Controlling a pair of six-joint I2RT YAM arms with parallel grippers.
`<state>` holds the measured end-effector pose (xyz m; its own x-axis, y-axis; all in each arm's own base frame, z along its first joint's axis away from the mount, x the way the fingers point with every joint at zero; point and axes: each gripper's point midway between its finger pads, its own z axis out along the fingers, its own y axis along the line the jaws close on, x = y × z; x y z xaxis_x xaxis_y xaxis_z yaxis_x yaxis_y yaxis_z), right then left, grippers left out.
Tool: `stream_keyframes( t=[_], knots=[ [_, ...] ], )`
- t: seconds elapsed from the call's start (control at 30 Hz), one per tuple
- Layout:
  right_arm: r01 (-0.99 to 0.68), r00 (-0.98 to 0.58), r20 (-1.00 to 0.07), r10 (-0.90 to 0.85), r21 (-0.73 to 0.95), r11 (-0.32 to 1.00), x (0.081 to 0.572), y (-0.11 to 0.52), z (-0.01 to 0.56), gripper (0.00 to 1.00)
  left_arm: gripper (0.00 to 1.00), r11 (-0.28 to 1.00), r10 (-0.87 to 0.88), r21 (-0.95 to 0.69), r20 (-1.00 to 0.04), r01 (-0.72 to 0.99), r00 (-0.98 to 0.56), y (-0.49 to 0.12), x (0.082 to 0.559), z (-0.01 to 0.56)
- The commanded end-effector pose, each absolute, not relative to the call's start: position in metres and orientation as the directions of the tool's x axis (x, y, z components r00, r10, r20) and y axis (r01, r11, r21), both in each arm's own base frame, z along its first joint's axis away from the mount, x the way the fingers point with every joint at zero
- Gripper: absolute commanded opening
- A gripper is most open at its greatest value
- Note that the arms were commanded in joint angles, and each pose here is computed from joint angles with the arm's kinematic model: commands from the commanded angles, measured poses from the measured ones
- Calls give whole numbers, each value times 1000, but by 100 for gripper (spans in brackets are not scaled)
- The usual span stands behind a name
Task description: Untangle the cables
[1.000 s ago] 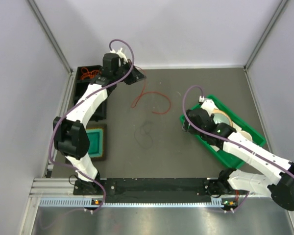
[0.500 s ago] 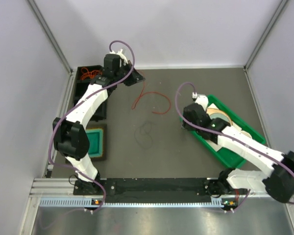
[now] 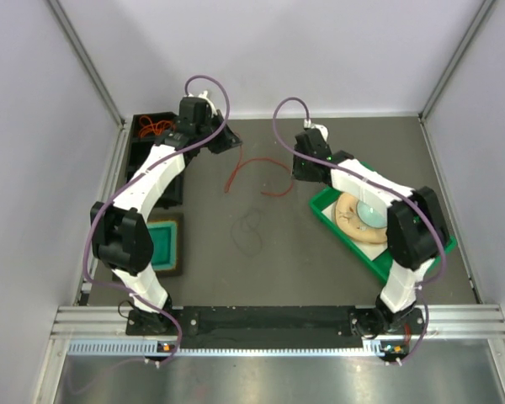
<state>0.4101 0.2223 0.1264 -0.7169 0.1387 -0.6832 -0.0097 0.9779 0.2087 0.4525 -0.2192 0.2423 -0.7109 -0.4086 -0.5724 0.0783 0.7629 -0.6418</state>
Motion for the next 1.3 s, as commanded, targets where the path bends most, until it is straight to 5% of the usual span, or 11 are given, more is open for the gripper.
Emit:
stream_keyframes(
  t=[0.0,0.6,1.27],
  knots=[
    [-49,-704,-700,119,216,975,445,240,130,39,0,751,-414,-651,-595,110,-689,-216,448,260],
    [18,-778,-624,78,101,995,477,232,51,36,0,745,-420,-657,-593,112,-687,-207,448,264],
    [36,-806,-585,84,92,995,477,227,23,0,0,746,-424,-657,-595,109,-683,-203,445,267]
  ],
)
